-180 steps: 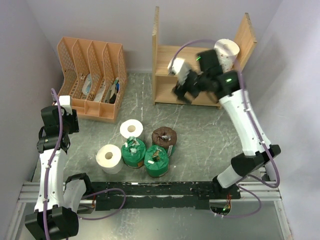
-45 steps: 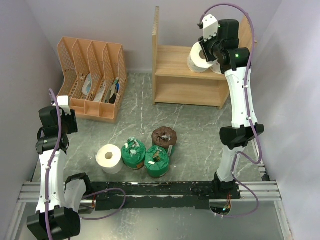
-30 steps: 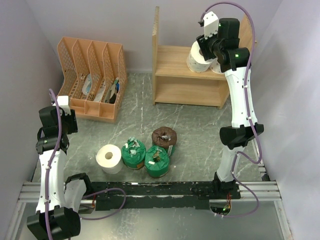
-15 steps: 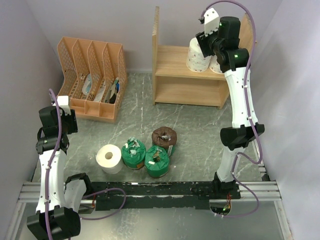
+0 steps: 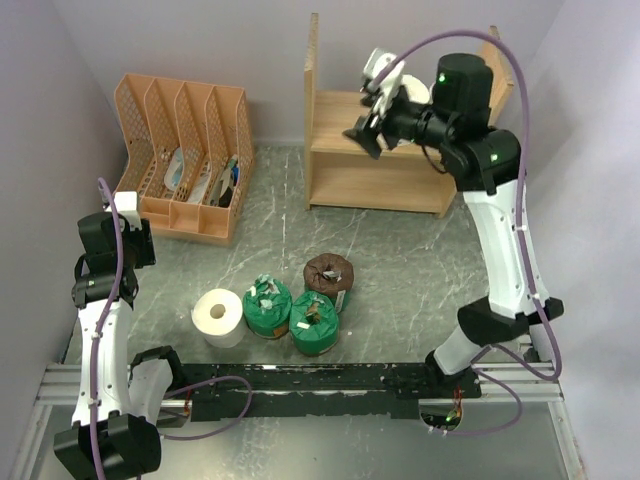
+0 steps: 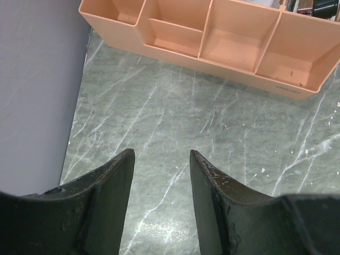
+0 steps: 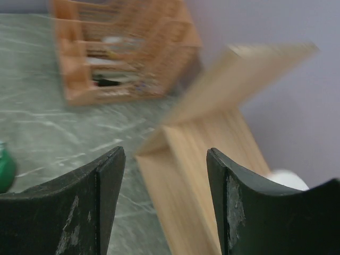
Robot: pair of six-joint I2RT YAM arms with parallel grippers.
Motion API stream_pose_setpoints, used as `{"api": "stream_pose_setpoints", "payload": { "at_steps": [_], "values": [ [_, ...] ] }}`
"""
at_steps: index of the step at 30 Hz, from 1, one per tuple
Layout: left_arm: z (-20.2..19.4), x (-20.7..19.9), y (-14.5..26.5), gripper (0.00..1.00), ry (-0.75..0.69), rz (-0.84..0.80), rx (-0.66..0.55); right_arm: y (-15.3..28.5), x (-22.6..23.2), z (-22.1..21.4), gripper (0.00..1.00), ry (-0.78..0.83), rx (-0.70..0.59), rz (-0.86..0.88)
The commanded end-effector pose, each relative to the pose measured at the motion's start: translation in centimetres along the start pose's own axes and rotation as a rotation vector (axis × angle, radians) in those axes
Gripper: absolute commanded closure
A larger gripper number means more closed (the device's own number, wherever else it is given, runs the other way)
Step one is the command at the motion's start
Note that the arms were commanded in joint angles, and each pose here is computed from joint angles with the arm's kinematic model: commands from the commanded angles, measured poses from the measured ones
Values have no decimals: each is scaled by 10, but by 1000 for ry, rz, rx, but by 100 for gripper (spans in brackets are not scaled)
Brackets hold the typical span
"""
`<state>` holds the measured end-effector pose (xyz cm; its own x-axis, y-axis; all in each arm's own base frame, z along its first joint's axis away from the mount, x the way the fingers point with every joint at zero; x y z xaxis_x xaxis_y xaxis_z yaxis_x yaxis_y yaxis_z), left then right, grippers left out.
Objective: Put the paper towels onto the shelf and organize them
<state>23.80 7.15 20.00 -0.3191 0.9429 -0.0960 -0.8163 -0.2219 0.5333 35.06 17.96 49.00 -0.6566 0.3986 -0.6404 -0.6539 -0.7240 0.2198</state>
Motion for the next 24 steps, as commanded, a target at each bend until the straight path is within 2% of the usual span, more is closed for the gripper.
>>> {"api": "stream_pose_setpoints", "payload": {
  "at_steps": [1, 5, 9, 13, 17, 20, 21, 22, 23, 24],
  "values": [
    [2, 3, 2, 42, 8, 6, -21, -25, 67, 10, 37, 6, -50, 258],
    [3, 4, 2, 42, 11, 17, -20, -73, 182, 17, 37, 72, -9, 568],
    [2, 6, 1, 42, 14, 24, -19, -116, 273, 13, 38, 89, 7, 772],
    [3, 6, 1, 41, 15, 24, -24, -161, 321, 4, 40, 51, 46, 877],
    [3, 10, 1, 41, 23, 48, -20, -175, 367, 14, 39, 95, 44, 948],
    [14, 43, 11, 35, 83, 270, -108, -175, 400, 14, 35, 131, 58, 997],
    [17, 57, 18, 26, 107, 367, -142, -175, 410, 16, 33, 129, 56, 1021],
    [21, 66, 26, 19, 128, 425, -173, -174, 417, 18, 25, 120, 51, 1045],
    [24, 69, 32, 15, 140, 436, -197, -171, 424, 22, 3, 112, 42, 1077],
    [28, 69, 38, 11, 148, 433, -219, -169, 429, 25, 0, 110, 31, 1098]
  ]
}}
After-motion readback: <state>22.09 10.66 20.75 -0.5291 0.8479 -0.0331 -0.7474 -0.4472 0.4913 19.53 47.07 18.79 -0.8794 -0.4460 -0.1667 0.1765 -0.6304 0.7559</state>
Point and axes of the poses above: each gripper's point midway between its finger pads, its own y axis back along the fingers, its own x axis along the line the jaws close on, z = x × y, the point moved 3 cm from there along y, back along the fingers, and after that the axes turned 15 degrees about y, right-handed, at the moved point
